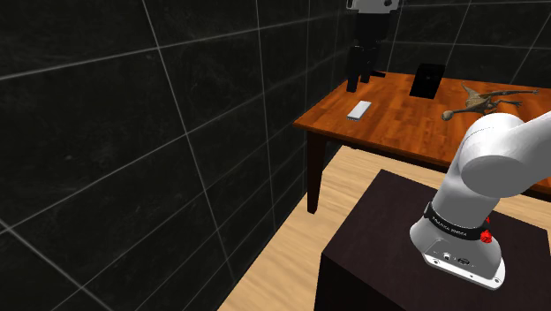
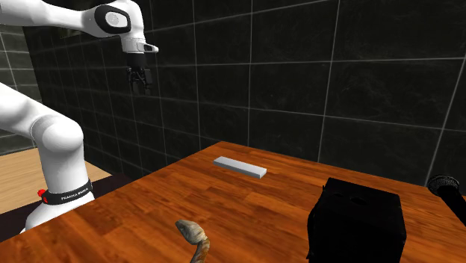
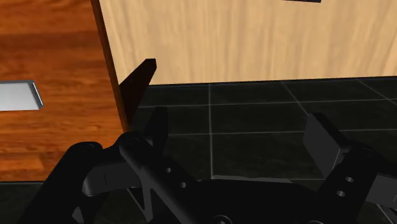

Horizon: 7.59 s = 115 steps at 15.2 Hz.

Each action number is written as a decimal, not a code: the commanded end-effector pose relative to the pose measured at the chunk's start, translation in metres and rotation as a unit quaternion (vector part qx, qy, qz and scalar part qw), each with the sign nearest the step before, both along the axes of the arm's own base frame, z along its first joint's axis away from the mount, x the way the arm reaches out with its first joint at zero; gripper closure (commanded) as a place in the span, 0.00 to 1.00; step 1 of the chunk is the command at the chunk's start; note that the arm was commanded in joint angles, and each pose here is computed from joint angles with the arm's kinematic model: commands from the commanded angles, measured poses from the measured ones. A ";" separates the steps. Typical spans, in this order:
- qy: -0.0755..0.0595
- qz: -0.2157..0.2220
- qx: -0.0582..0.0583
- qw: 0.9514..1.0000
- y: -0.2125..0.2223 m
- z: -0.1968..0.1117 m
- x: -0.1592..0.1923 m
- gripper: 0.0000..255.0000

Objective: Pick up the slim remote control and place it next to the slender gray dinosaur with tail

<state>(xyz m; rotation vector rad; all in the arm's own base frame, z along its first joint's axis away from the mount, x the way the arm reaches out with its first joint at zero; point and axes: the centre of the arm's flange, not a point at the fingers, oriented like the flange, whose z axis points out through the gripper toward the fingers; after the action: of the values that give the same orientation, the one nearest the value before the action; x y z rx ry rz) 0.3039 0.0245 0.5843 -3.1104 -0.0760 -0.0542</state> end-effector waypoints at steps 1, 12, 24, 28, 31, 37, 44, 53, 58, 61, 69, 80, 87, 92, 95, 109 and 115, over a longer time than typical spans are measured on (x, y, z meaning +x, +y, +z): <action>0.000 0.000 0.000 1.000 0.000 0.000 0.000 0.00; 0.007 -0.178 -0.003 0.984 -0.090 -0.058 0.095 0.00; 0.015 -0.365 -0.007 0.931 -0.220 -0.121 0.155 0.00; 0.017 -0.425 -0.008 0.905 -0.267 -0.143 0.163 0.00; 0.019 -0.469 -0.009 0.883 -0.303 -0.158 0.165 0.00; 0.022 -0.553 -0.010 0.833 -0.375 -0.190 0.158 0.00; 0.024 -0.614 -0.012 0.789 -0.429 -0.224 0.143 0.00; 0.024 -0.614 -0.012 0.789 -0.429 -0.254 0.142 0.00; 0.024 -0.614 -0.012 0.789 -0.429 -0.254 0.142 1.00; 0.024 -0.614 -0.012 0.789 -0.429 -0.254 0.142 1.00; 0.024 -0.614 -0.012 0.789 -0.429 -0.243 0.142 1.00; 0.024 -0.614 -0.012 0.789 -0.429 -0.185 0.142 1.00; 0.024 -0.614 -0.012 0.789 -0.429 -0.148 0.142 1.00; 0.024 -0.614 -0.012 0.789 -0.429 -0.122 0.142 1.00; 0.024 -0.614 -0.012 0.789 -0.429 -0.106 0.142 1.00; 0.024 -0.614 -0.012 0.789 -0.443 -0.063 0.078 1.00; 0.024 -0.614 -0.012 0.789 -0.459 -0.063 0.000 1.00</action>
<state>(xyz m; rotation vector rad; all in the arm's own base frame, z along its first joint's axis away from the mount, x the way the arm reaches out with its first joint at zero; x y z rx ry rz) 0.3177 -0.4309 0.5192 -2.5419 1.8806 0.0063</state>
